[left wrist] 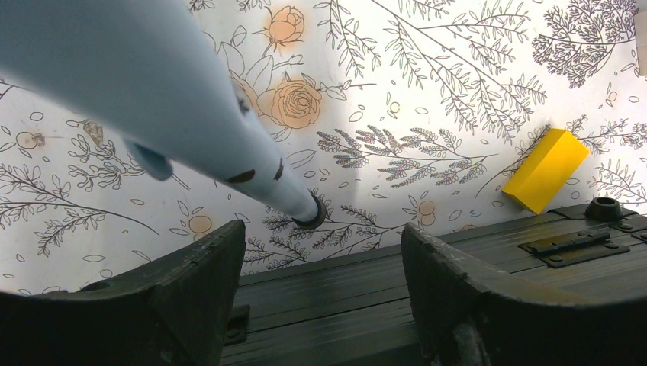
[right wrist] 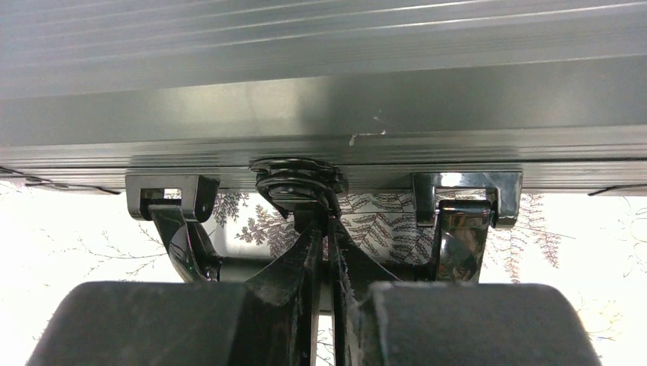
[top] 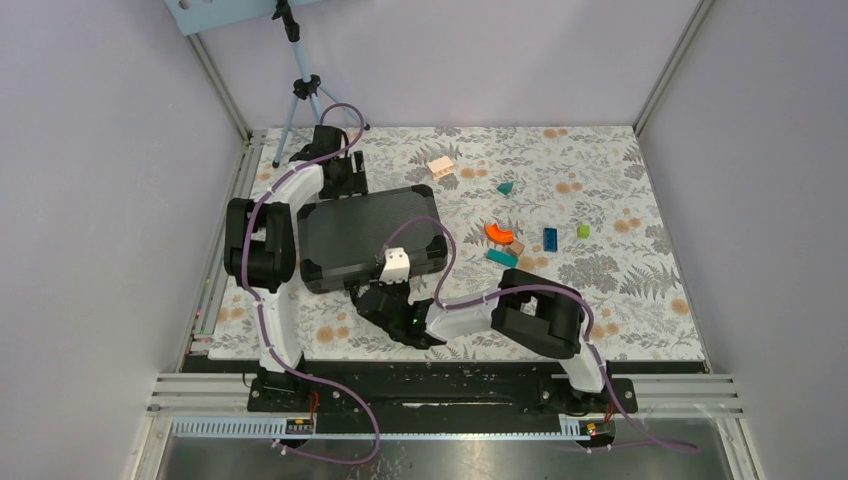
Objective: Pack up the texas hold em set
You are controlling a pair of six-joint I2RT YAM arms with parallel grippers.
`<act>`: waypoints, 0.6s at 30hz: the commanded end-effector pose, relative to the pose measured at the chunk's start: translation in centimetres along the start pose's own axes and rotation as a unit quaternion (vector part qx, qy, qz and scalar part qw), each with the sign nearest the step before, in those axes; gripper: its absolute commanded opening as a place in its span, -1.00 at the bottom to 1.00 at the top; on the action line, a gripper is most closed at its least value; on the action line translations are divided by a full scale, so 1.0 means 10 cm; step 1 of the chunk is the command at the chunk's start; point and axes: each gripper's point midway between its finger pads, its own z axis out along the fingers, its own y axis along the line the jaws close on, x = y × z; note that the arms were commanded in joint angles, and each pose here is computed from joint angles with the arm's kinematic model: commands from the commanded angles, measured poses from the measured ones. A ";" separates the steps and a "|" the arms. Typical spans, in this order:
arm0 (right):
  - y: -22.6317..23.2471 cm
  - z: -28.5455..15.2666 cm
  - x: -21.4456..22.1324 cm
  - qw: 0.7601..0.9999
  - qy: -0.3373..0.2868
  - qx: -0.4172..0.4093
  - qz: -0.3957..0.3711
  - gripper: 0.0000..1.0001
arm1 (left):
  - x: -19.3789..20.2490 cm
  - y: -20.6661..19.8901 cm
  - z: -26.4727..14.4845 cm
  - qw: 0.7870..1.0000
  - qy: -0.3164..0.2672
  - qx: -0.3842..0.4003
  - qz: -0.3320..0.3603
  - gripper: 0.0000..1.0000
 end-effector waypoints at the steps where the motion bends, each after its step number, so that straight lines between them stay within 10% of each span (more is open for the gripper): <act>1: -0.64 0.29 0.43 0.994 0.017 0.110 -0.021 -0.73 | 0.48 -0.04 0.06 0.996 0.086 0.003 0.024 0.47; 18: -0.69 0.44 0.95 0.990 0.074 0.124 -0.011 -0.81 | 0.48 -0.04 0.06 0.996 0.087 0.003 0.023 0.47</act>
